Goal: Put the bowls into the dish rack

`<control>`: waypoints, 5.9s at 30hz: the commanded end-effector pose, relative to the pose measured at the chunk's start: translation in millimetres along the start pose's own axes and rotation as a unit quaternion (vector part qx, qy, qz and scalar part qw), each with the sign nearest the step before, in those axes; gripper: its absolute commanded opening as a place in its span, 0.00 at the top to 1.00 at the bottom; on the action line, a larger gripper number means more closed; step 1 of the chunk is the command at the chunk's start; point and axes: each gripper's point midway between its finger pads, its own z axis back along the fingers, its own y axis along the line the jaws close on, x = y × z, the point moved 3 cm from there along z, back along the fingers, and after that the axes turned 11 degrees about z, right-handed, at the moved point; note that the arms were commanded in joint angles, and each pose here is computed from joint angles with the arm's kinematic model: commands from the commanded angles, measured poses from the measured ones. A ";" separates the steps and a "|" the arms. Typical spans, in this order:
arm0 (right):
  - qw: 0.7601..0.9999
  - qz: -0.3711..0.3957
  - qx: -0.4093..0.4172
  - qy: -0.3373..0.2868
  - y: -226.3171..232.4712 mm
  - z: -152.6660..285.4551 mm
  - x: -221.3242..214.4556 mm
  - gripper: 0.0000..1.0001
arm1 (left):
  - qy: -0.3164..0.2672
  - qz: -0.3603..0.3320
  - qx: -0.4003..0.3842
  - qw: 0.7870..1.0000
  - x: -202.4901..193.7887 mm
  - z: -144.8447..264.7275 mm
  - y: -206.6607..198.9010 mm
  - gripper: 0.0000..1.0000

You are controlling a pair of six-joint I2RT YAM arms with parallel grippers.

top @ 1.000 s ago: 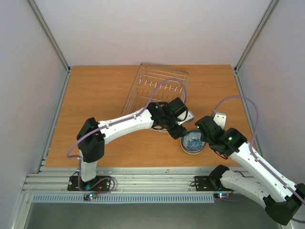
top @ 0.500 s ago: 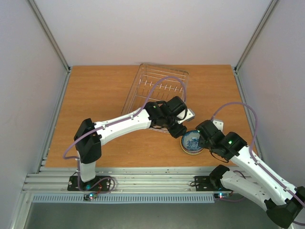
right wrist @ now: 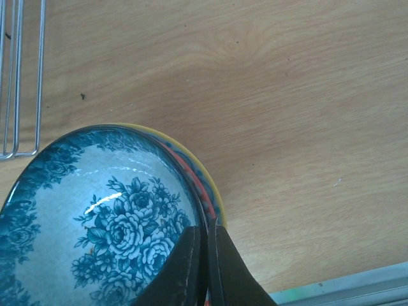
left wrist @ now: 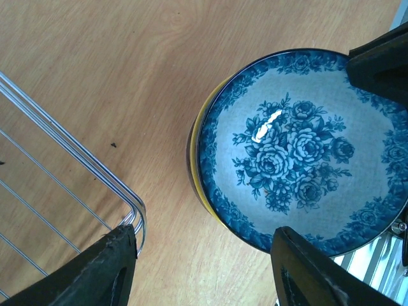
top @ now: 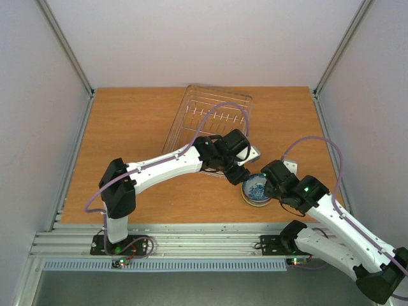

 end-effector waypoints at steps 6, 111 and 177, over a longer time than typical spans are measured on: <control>0.998 -0.001 0.009 -0.067 -7.4 31.6 24.6 0.99 | -0.054 -0.019 -0.025 0.998 15.1 43.1 -13.6 0.31; 0.918 0.064 0.354 -0.169 100.5 122.9 71.8 0.99 | -0.181 0.107 -0.132 0.969 36.0 99.8 85.9 0.61; 0.869 0.439 -0.202 0.103 180.2 -146.6 116.8 0.36 | -0.342 0.185 0.005 0.921 -72.8 171.6 252.1 0.28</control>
